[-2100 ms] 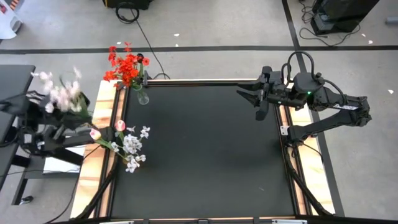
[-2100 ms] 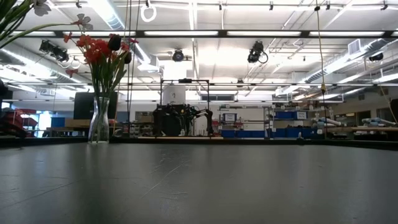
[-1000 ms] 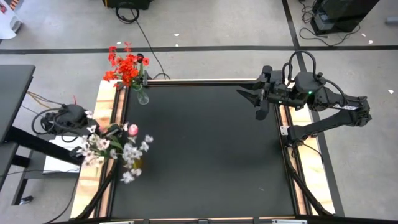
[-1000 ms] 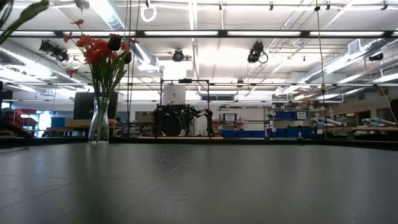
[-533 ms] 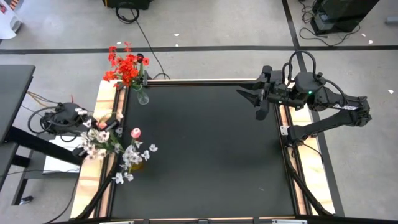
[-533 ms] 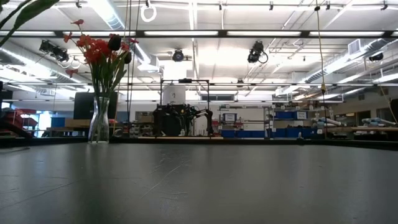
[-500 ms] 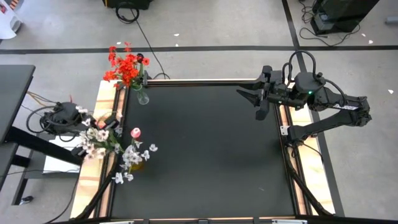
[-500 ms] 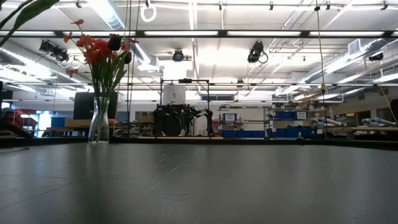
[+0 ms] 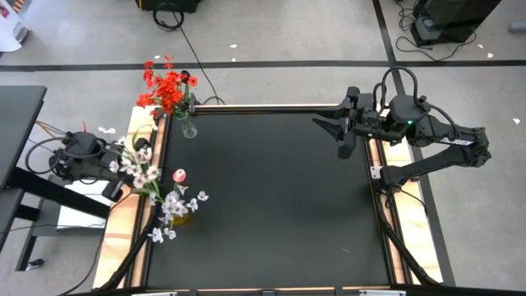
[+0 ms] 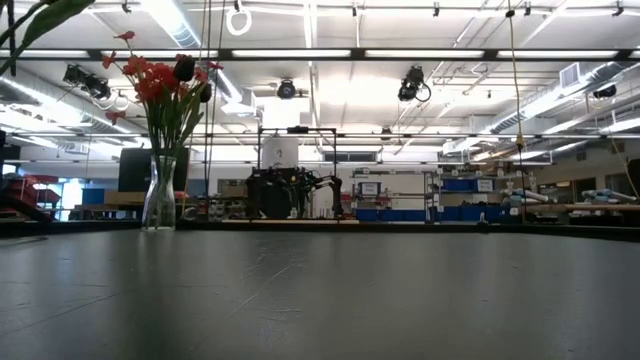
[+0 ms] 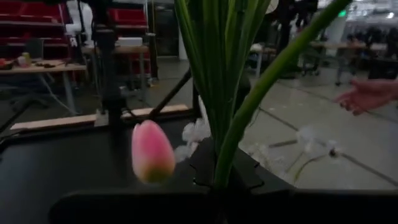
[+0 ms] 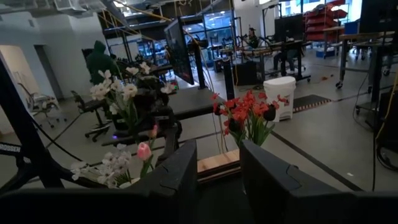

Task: Sort flowers into vase by color
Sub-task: Put the white flowers into the yellow vase

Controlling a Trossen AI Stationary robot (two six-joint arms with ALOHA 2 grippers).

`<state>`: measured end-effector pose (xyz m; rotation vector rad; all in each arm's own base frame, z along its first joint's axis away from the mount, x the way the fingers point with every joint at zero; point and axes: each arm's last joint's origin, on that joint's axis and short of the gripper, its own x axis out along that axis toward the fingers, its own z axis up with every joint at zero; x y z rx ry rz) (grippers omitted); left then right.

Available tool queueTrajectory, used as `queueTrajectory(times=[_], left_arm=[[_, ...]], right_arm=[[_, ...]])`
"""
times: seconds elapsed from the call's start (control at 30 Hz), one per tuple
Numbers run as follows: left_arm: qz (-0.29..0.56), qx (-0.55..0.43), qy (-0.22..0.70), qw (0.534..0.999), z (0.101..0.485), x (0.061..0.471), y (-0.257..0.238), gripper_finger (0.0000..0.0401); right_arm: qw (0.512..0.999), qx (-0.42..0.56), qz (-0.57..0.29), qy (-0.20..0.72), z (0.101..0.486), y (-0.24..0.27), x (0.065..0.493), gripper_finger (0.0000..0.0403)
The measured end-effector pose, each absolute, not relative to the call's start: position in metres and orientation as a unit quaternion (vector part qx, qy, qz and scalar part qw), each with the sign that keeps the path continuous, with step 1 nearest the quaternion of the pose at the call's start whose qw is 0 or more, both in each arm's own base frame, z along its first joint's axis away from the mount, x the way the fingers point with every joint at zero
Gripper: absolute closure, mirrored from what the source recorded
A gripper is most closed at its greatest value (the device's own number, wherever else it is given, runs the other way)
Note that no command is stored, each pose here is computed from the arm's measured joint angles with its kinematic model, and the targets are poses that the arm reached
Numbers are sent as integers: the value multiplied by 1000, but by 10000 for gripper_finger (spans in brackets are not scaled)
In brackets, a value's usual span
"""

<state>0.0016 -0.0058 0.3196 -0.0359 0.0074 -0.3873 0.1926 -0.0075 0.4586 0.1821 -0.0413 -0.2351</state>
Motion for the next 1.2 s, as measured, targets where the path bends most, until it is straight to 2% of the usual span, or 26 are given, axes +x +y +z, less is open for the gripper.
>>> queueTrajectory(times=[0.13,0.53,0.7,1.0,1.2], left_arm=[[-205,1,16,979,310,10,-8,388],[-223,-52,23,973,304,18,-11,387],[-319,-81,85,941,281,26,-18,387],[-329,-71,27,941,291,28,-19,387],[-325,-110,7,939,300,25,-18,387]], right_arm=[[989,91,-117,-21,459,-7,193,273],[989,91,-117,-20,459,-7,193,273],[989,91,-117,-21,459,-7,193,273],[989,91,-117,-21,459,-7,193,273],[989,91,-117,-22,459,-7,192,273]])
